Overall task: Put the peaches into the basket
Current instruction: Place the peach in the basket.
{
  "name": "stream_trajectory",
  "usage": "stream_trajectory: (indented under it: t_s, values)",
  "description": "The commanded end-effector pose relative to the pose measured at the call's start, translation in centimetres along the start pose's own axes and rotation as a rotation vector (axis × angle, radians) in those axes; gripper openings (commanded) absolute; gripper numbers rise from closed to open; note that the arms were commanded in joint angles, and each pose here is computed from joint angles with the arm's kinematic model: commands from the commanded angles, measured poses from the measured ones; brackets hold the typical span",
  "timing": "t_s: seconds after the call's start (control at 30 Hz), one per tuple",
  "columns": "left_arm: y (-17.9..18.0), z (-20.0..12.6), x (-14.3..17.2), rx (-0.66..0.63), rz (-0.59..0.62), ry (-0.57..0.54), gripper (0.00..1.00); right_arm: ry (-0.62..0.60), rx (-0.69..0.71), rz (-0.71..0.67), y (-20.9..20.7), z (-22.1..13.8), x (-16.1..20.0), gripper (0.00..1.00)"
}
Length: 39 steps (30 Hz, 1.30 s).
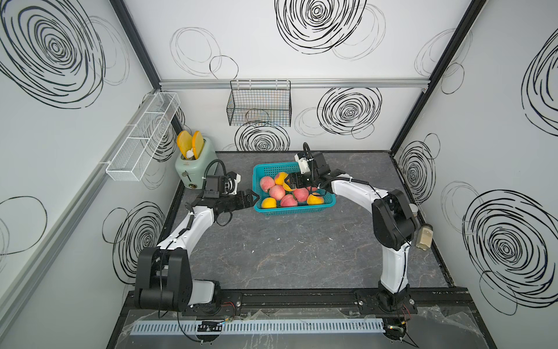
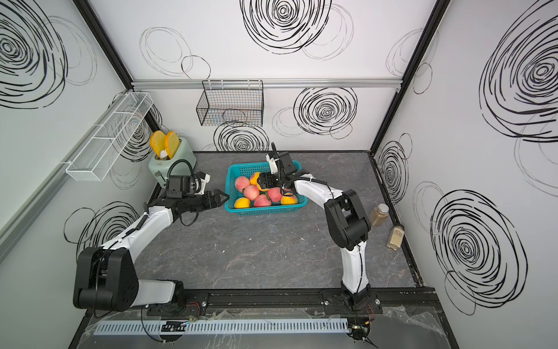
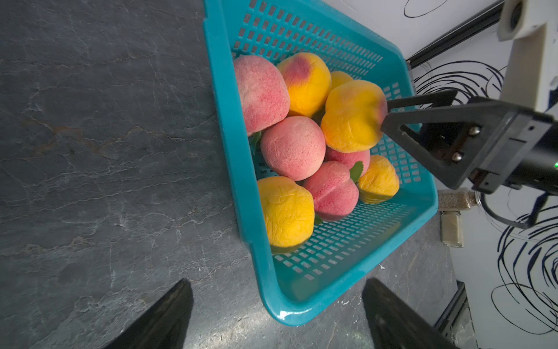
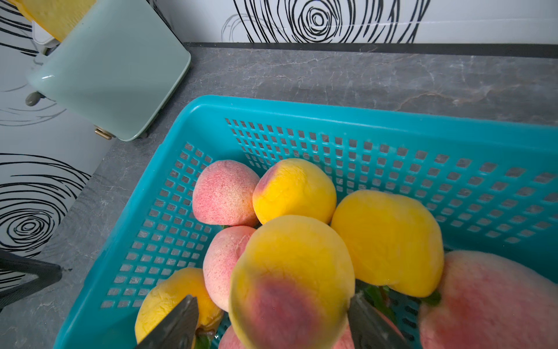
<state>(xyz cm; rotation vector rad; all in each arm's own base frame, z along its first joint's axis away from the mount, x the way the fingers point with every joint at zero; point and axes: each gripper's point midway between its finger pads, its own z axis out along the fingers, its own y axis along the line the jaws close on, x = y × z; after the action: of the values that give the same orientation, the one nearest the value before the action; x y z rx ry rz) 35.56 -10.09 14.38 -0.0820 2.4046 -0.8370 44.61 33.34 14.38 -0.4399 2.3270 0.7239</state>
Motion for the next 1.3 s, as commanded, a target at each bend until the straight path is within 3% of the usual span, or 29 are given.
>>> stream_trajectory:
  t_s: [0.0, 0.3, 0.53, 0.83, 1.0, 1.27]
  values:
    - [-0.3, -0.4, -0.8, 0.016, 0.022, -0.042, 0.92, -0.017, 0.010, -0.029, 0.7, -2.1, -0.4, 0.82]
    - [0.1, -0.4, -0.9, -0.011, 0.029, -0.042, 0.92, -0.062, 0.074, -0.091, 0.2, -6.7, -0.5, 0.82]
    - [0.3, -1.7, -2.3, -0.061, 0.056, -0.099, 0.92, -0.162, 0.187, -0.081, -3.6, -13.4, -1.1, 0.82]
    - [0.1, -4.3, -4.7, -0.113, 0.046, -0.249, 0.94, -0.463, 0.424, 0.148, -15.2, -25.8, -1.6, 0.89]
    - [0.1, -6.0, -6.3, -0.137, 0.018, -0.371, 0.98, -0.542, 0.513, 0.320, -21.0, -28.9, 0.8, 0.97]
    - [0.8, -8.5, -8.6, -0.191, -0.032, -0.578, 0.98, -0.628, 0.600, 0.533, -27.3, -30.9, 4.1, 0.99]
